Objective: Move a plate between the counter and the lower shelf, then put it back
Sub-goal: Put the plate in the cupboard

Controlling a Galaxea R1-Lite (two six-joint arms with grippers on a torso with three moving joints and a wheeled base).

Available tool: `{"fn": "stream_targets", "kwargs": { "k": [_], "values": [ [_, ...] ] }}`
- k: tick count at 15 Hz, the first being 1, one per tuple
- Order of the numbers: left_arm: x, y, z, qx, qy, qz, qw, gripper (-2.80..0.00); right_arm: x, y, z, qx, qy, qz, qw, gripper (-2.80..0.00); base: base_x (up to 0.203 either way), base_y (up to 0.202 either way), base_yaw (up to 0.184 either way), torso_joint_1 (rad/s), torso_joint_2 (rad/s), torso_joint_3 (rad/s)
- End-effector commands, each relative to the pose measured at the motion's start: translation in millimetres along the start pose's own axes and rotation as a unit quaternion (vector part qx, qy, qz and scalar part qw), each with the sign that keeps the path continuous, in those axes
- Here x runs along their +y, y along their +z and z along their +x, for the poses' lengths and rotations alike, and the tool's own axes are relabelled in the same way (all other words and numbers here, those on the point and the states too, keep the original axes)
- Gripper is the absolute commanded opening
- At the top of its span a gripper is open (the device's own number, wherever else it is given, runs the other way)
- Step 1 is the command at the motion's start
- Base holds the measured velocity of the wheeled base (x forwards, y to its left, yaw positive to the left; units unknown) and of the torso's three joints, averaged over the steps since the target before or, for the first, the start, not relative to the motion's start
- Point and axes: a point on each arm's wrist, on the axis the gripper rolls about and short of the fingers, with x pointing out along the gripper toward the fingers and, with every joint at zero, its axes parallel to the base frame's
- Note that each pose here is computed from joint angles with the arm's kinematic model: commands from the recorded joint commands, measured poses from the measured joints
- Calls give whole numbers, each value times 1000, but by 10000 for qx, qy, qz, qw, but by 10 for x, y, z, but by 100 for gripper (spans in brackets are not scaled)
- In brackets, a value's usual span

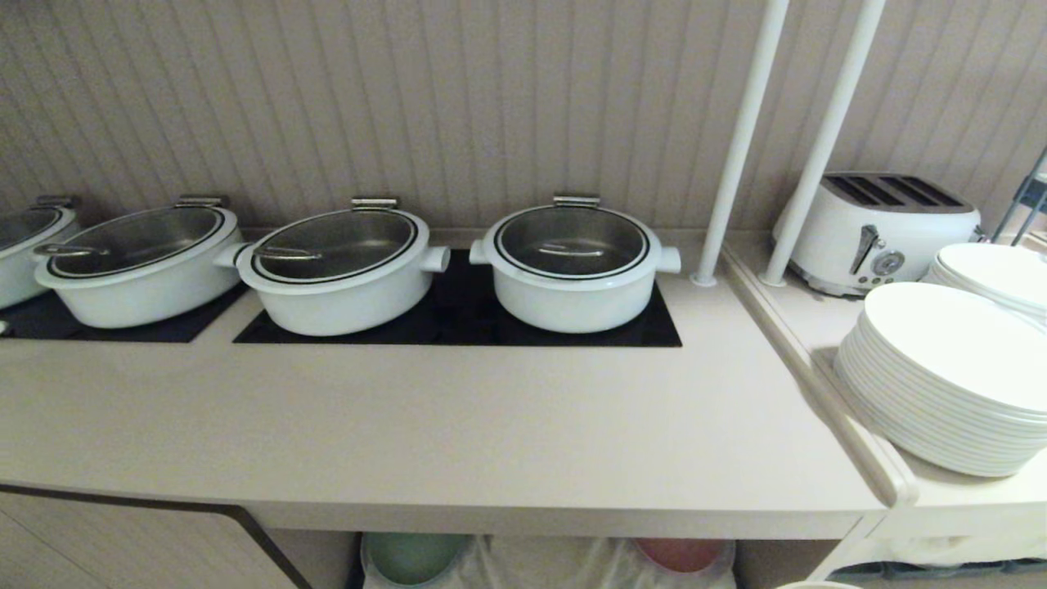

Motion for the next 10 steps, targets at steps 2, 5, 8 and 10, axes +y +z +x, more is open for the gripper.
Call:
{"fn": "stream_targets", "kwargs": {
  "k": [2,5,8,10],
  "values": [
    [0,1,0,-5,5,3,10000,-280,16,13,-31,-98,76,-14,9999,-280,0,0,0,0,0,0],
    [0,1,0,-5,5,0,10000,-280,21,14,-52,-131,103,-8,9999,-280,0,0,0,0,0,0],
    [0,1,0,-5,5,3,10000,-280,3,-20,-71,-213,161,-31,9996,-280,0,0,0,0,0,0],
    [0,1,0,-5,5,3,10000,-280,10,-14,-83,-250,187,-41,9995,-280,0,0,0,0,0,0]
  ]
}}
